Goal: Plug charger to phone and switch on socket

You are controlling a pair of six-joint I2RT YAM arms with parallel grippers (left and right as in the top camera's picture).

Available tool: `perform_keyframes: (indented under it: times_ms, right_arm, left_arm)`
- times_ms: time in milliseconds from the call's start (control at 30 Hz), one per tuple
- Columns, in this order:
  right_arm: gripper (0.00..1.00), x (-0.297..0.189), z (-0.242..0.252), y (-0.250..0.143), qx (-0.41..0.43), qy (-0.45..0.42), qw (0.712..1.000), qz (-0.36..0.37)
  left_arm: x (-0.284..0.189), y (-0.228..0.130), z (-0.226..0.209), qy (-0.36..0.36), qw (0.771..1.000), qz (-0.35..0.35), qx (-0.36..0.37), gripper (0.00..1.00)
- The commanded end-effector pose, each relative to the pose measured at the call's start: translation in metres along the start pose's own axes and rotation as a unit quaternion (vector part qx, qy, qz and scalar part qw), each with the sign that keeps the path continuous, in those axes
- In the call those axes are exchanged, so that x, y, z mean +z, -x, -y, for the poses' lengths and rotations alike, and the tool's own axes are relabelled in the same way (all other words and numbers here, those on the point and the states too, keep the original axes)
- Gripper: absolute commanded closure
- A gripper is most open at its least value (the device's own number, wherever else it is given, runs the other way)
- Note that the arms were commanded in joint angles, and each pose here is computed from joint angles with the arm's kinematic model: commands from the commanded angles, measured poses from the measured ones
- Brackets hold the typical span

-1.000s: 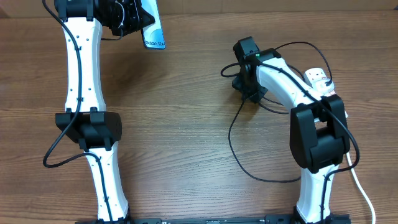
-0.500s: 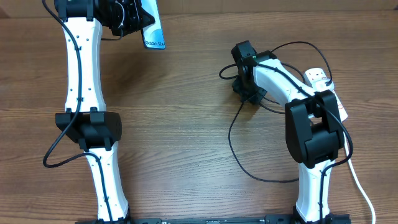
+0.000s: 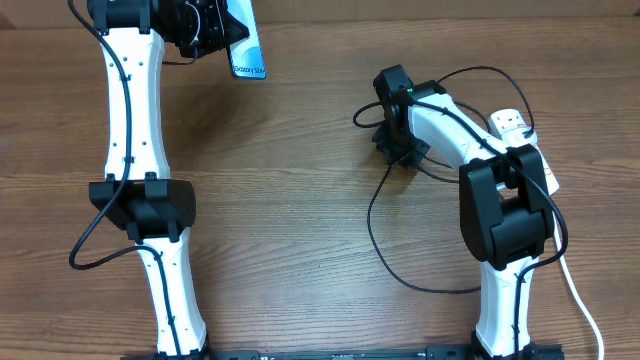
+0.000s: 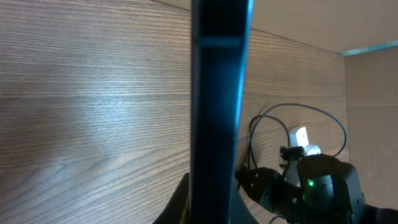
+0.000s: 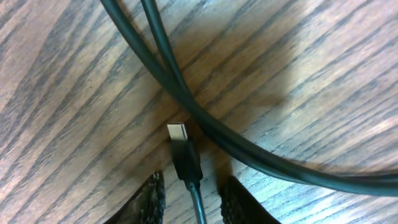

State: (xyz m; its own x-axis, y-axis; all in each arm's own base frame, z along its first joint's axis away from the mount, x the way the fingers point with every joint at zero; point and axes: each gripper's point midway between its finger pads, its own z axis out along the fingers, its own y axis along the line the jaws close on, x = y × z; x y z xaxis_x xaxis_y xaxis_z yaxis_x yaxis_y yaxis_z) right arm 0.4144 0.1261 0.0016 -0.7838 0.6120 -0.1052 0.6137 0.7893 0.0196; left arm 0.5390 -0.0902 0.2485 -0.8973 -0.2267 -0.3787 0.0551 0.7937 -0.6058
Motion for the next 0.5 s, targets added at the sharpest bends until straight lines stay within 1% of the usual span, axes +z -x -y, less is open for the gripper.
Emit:
perform_keyframes:
  times_ms: [0, 100, 133, 167, 200, 433, 467]
  right_arm:
    - [0.71, 0.018, 0.002, -0.009, -0.005, -0.011, 1.0, -0.026]
    - [0.71, 0.018, 0.003, -0.006, -0.005, -0.014, 1.0, -0.016]
    - [0.72, 0.018, 0.003, -0.005, -0.005, -0.014, 1.0, -0.013]
    - [0.76, 0.018, 0.003, -0.004, -0.005, -0.015, 1.0, -0.011]
    - [0.78, 0.018, 0.003, -0.003, -0.004, -0.014, 1.0, -0.01]
    - [0.81, 0.018, 0.005, 0.002, -0.004, -0.019, 1.0, 0.003]
    - [0.83, 0.018, 0.004, 0.002, -0.004, -0.019, 1.0, 0.003]
  left_arm:
    - [-0.018, 0.005, 0.018, -0.013, 1.0, 0.021, 0.018, 0.96]
    - [-0.018, 0.004, 0.018, -0.013, 1.0, 0.019, 0.017, 0.96]
    - [-0.018, 0.004, 0.018, -0.013, 1.0, 0.019, 0.017, 0.96]
    - [-0.018, 0.004, 0.018, -0.012, 1.0, 0.019, 0.016, 0.96]
    - [-0.018, 0.004, 0.018, -0.012, 1.0, 0.018, 0.016, 0.96]
    - [-0.018, 0.004, 0.018, -0.012, 1.0, 0.018, 0.016, 0.96]
    - [-0.018, 0.004, 0.018, -0.012, 1.0, 0.018, 0.016, 0.96]
